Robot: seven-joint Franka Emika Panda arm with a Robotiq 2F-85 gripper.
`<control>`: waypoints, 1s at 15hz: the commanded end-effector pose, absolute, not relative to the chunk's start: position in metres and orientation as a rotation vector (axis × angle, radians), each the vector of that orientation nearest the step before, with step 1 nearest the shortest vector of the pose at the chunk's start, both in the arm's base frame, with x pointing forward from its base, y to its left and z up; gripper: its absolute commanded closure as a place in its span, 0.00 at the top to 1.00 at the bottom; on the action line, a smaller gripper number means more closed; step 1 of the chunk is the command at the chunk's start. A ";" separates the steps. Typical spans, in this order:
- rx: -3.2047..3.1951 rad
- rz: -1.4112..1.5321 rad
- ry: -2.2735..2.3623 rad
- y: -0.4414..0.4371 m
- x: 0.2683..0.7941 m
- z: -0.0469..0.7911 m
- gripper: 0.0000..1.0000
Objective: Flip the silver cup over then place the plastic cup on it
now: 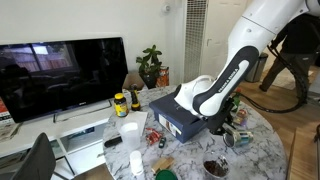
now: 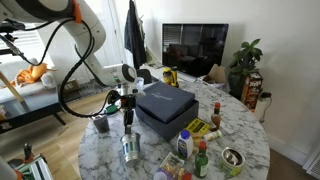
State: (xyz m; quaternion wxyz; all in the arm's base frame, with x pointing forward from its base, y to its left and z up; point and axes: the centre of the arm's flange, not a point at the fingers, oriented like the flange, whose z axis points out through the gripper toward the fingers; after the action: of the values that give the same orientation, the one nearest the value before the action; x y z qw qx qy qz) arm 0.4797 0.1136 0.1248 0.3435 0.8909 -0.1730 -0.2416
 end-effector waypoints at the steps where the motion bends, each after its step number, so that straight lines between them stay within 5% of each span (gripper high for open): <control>1: 2.382 -0.594 -0.395 0.120 0.486 0.126 0.68; 5: 2.403 -0.562 -0.415 0.122 0.494 0.129 0.98; 15: 2.518 -0.567 -0.786 0.035 0.443 0.219 1.00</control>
State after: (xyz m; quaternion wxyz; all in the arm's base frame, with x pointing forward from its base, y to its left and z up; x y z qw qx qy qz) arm 0.4884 0.0719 0.1865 0.2572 0.9134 -0.2435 -0.2006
